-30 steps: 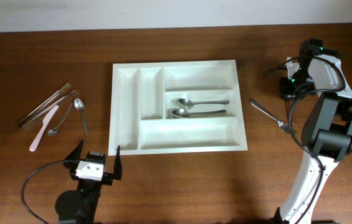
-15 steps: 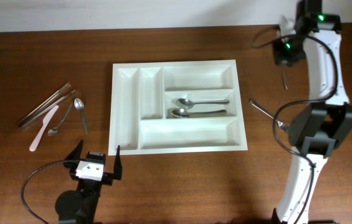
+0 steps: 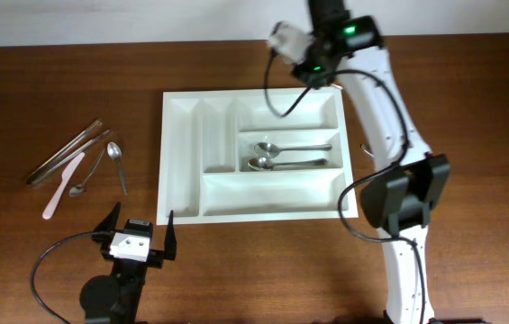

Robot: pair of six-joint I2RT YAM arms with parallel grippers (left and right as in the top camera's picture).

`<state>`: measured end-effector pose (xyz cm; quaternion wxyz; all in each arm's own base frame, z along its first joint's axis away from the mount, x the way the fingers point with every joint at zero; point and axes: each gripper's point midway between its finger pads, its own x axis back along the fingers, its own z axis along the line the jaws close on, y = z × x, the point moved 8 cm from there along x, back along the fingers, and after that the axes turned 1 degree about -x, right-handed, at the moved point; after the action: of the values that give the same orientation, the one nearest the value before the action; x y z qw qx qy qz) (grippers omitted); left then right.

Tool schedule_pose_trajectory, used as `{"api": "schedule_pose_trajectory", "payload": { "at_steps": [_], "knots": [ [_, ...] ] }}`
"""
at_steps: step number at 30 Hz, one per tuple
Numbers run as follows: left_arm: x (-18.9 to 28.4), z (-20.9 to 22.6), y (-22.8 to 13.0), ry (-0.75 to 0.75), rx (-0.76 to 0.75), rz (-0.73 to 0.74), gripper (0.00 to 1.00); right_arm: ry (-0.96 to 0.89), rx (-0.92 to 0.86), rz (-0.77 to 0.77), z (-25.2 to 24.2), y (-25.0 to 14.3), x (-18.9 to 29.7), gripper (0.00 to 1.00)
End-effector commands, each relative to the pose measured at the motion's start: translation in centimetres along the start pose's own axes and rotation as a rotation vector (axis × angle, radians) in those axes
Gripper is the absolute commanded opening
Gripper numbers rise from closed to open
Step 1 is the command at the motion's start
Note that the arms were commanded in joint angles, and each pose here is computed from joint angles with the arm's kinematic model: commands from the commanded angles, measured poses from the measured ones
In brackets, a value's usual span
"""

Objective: Pack container
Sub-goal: 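Carry the fork into the tray's upper compartment and release it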

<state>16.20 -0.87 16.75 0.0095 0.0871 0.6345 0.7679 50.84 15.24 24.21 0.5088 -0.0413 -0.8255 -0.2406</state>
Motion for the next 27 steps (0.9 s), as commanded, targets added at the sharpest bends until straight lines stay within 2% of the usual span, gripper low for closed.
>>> {"api": "schedule_pose_trajectory", "payload": {
  "at_steps": [1, 4, 12, 18, 19, 20, 23, 24, 27],
  "knots": [
    [0.0, 0.1, -0.2, 0.007, 0.012, -0.003, 0.99, 0.026, 0.292, 0.004, 1.3, 0.5, -0.9, 0.04],
    [0.0, 0.1, -0.2, 0.007, 0.012, -0.003, 0.99, 0.071, 0.361, 0.025, 2.7, 0.0, -2.8, 0.04],
    [0.0, 0.1, -0.2, 0.007, 0.012, -0.002, 0.99, 0.173, 0.360, 0.092, 5.5, -3.2, -7.5, 0.04],
    [0.0, 0.1, -0.2, 0.007, 0.012, -0.002, 0.99, 0.173, 0.356, 0.091, 5.9, -3.4, -8.4, 0.04],
    [0.0, 0.1, -0.2, 0.007, 0.012, -0.003, 0.99, 0.167, 0.346, 0.089, 5.8, -3.4, -8.4, 0.09],
    [0.0, 0.1, -0.2, 0.007, 0.012, -0.002, 0.99, 0.158, 0.326, 0.085, 5.6, -3.3, -8.4, 0.29],
    [0.0, 0.1, -0.2, 0.007, 0.012, -0.002, 0.99, 0.131, 0.251, 0.074, 5.3, -2.9, -8.4, 0.79],
    [0.0, 0.1, -0.2, 0.007, 0.012, -0.002, 0.99, 0.121, 0.219, 0.070, 5.1, -2.7, -8.3, 0.87],
    [0.0, 0.1, -0.2, 0.007, 0.012, -0.003, 0.99, 0.088, 0.103, 0.054, 4.3, -2.0, -7.6, 0.99]
  ]
}}
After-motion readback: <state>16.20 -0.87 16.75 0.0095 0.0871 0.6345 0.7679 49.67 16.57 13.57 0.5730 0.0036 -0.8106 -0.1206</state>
